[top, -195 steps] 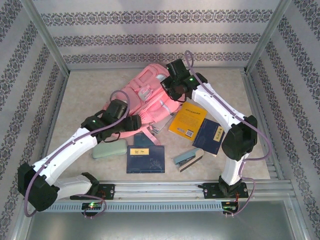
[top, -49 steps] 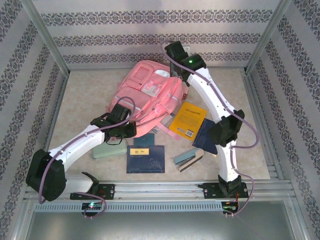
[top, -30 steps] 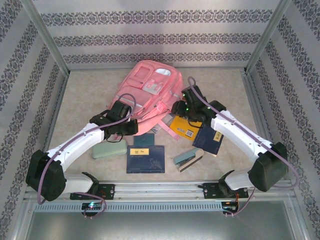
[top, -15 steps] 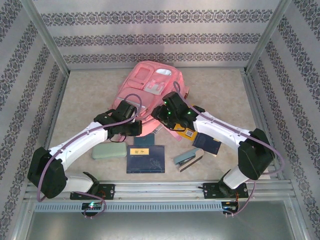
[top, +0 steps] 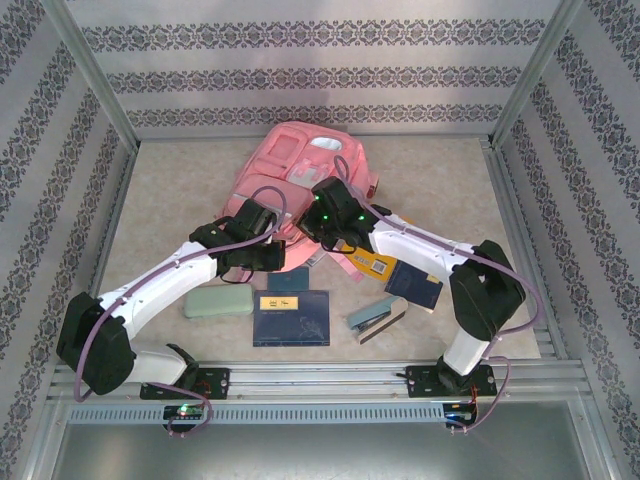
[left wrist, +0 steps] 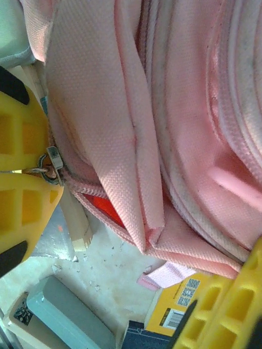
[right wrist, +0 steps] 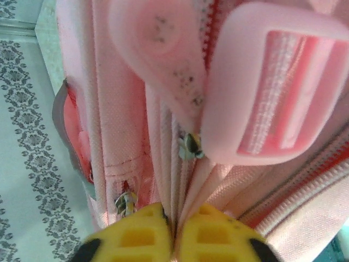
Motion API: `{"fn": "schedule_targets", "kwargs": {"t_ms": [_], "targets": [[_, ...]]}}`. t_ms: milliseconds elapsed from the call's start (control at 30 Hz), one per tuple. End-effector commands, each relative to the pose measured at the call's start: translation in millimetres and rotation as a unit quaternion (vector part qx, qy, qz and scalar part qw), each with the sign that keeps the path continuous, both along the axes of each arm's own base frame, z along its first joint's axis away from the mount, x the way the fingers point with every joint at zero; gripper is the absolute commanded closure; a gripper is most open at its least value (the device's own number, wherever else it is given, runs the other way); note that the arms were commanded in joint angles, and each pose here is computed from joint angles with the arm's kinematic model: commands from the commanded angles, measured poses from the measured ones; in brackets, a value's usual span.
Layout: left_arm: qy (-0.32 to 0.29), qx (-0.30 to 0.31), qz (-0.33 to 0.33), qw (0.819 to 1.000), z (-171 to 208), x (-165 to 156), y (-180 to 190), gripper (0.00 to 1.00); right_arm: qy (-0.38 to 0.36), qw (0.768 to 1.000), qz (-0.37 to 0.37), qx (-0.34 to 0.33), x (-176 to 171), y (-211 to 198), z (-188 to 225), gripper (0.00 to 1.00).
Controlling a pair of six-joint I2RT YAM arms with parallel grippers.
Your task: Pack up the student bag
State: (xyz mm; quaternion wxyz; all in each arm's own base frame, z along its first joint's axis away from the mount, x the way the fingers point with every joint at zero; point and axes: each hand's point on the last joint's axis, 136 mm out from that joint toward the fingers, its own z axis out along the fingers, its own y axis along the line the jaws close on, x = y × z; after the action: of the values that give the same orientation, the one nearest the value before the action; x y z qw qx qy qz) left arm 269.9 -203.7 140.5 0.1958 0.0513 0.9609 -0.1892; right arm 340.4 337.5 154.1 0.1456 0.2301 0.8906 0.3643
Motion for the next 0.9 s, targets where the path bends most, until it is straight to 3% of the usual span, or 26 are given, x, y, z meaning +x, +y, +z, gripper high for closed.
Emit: {"fn": "schedule_targets", "kwargs": {"t_ms": [0,300,867], "targets": [[-0.048,-0.012,-0.028,0.998,34.1,6.2,-12.1,1.0,-0.044,0.999,0.016,-0.008,12.3,4.9,25.0,1.0],[-0.072,0.033,-0.017,0.997,53.9,8.5,10.6,1.0,-0.09,0.995,0.044,-0.025,27.1,-24.9,69.9,1.0],[-0.031,0.016,-0.017,0.999,48.9,-2.1,23.6,1.0,-0.115,0.987,0.09,-0.068,34.1,-66.6,78.1,1.0]]}}
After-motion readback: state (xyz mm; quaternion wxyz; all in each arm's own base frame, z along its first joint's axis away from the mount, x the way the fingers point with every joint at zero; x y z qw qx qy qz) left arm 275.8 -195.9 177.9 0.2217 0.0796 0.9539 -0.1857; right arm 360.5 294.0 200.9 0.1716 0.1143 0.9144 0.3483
